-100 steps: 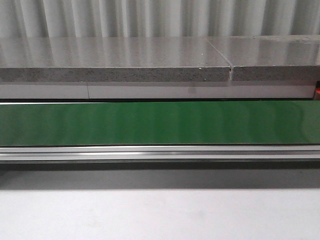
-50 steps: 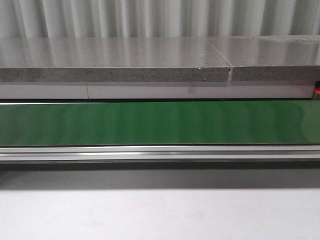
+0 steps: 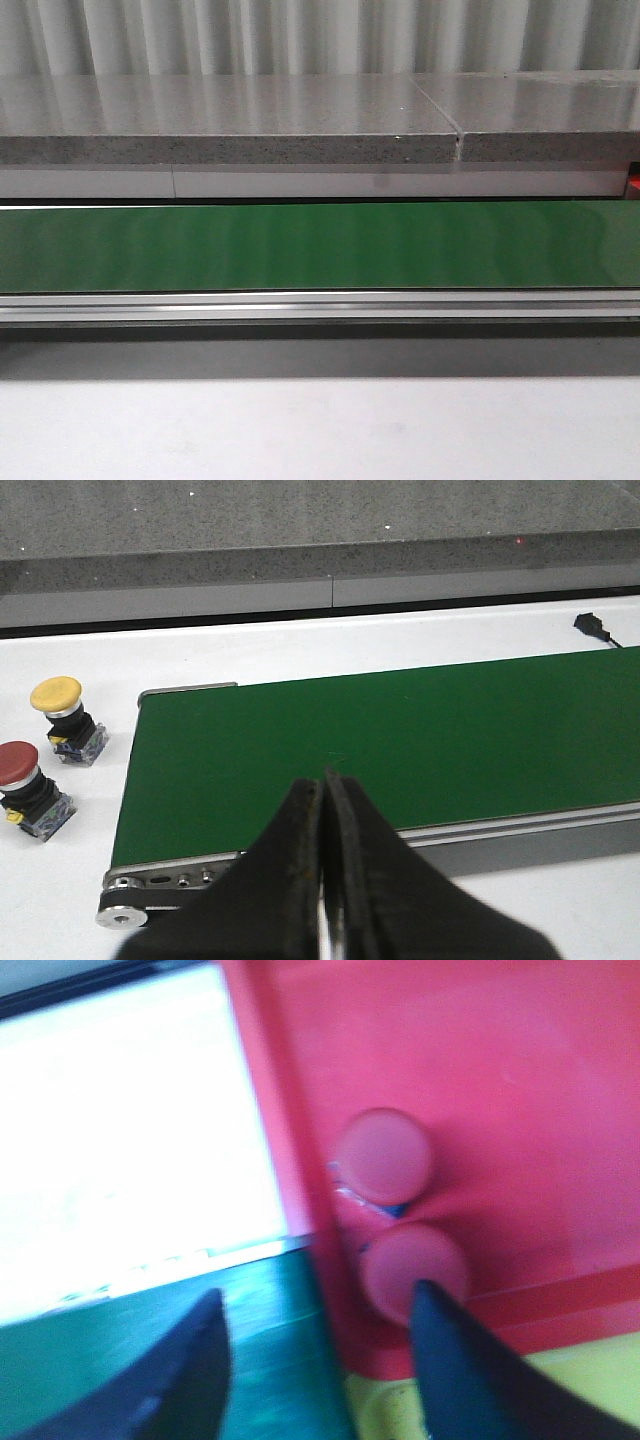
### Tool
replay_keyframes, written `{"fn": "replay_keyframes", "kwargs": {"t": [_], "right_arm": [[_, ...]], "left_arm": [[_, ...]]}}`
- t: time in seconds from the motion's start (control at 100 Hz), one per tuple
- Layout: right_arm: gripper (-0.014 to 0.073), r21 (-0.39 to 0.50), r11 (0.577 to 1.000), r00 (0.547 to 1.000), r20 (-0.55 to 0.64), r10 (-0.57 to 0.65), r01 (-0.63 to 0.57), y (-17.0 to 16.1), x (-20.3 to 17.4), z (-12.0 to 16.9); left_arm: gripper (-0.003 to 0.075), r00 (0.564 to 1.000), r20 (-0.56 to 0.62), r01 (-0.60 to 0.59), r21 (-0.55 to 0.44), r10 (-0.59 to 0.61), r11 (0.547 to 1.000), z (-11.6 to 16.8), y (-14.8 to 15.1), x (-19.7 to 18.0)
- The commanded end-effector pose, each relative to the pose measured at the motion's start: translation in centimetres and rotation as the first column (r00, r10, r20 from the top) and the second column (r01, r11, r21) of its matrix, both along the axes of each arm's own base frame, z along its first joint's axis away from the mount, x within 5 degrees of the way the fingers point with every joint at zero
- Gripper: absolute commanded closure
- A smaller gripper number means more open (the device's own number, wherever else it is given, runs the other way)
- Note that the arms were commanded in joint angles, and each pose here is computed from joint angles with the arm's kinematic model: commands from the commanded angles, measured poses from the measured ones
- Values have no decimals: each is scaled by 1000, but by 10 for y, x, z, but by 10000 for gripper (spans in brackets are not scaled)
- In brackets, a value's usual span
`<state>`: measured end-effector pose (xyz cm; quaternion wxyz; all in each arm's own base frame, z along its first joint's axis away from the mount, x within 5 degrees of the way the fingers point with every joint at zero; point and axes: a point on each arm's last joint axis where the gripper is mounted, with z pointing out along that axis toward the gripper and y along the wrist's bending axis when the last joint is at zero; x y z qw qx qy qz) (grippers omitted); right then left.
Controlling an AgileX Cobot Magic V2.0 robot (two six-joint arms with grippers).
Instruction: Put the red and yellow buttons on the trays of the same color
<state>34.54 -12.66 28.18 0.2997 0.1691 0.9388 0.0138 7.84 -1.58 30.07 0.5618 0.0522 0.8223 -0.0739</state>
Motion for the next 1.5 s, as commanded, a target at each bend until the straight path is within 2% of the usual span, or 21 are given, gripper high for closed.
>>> {"fn": "replay_keyframes", "kwargs": {"t": [0.0, 0.1, 0.19, 0.52, 0.71, 0.94, 1.17, 1.49], "right_arm": [[391, -82, 995, 993, 99, 62, -54, 17, -8, 41], [572, -114, 986, 986, 99, 131, -120, 38, -12, 53], [668, -136, 978, 979, 108, 176, -160, 53, -19, 62], [662, -169, 947, 935, 183, 304, -275, 105, -70, 71], [662, -187, 930, 907, 226, 355, -318, 123, -107, 70], [662, -223, 922, 879, 297, 374, -317, 128, -158, 69], [662, -279, 919, 825, 419, 379, -280, 130, -212, 68], [662, -316, 917, 766, 518, 381, -243, 132, -269, 47]], "left_arm": [[740, 995, 97, 1, -22, 1, 1000, 15, -1, 2], [740, 995, 97, 1, -22, 1, 1000, 15, -1, 2], [740, 995, 97, 1, -22, 1, 1000, 15, -1, 2], [740, 995, 97, 1, -22, 1, 1000, 15, -1, 2], [740, 995, 97, 1, -22, 1, 1000, 15, -1, 2], [740, 995, 97, 1, -22, 1, 1000, 15, -1, 2], [740, 995, 97, 1, -22, 1, 1000, 15, -1, 2], [740, 995, 97, 1, -22, 1, 1000, 15, -1, 2]]}}
